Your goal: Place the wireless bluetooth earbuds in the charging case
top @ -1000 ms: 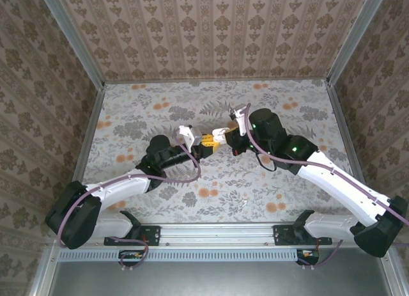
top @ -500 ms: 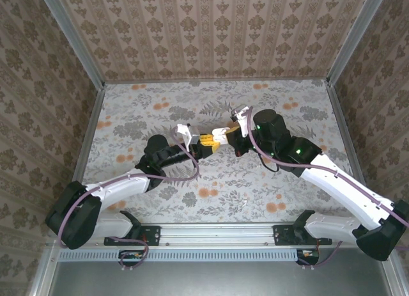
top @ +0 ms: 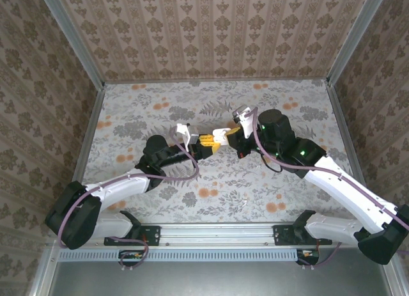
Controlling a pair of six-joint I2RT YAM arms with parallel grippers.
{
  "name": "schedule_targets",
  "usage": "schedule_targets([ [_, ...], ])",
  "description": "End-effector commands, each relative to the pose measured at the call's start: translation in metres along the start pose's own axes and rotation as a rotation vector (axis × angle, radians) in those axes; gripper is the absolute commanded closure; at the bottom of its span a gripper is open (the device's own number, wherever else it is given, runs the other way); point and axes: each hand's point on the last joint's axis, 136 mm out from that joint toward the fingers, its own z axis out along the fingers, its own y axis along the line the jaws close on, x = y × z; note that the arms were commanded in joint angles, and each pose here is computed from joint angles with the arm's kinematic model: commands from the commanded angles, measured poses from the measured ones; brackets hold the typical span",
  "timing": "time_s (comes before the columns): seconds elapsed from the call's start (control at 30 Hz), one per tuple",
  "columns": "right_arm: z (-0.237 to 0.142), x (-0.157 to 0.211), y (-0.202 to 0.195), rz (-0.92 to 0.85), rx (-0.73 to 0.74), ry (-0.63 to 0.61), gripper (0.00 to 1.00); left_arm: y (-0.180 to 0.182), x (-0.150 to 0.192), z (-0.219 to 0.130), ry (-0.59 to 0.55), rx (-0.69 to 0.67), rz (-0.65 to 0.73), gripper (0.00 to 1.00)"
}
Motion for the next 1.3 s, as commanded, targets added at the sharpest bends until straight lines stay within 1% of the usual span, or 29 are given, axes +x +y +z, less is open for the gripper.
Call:
schedule_targets([
  [0.0,-0.004,0.003,0.003,-0.016,-0.025,-0.006,0.97,-0.008,-0.035,-0.002,-0.088,0.027,0.047,1.00],
  [0.43,-0.018,-0.008,0.000,-0.018,-0.026,-0.047,0.98,-0.011,-0.035,-0.003,-0.085,0.041,0.033,1.00],
  [0.97,-0.015,0.013,0.006,-0.025,-0.086,0.012,0.97,-0.013,-0.046,-0.002,-0.102,0.046,0.039,1.00],
  [1.13,-0.015,0.016,0.008,-0.026,-0.105,0.011,0.92,-0.012,-0.046,-0.002,-0.103,0.045,0.036,1.00],
  [1.23,-0.016,0.017,0.007,-0.026,-0.098,0.008,0.84,-0.011,-0.046,-0.002,-0.102,0.040,0.033,1.00],
  [1.27,-0.016,0.017,0.007,-0.024,-0.094,0.007,0.80,-0.011,-0.045,-0.002,-0.101,0.037,0.032,1.00],
])
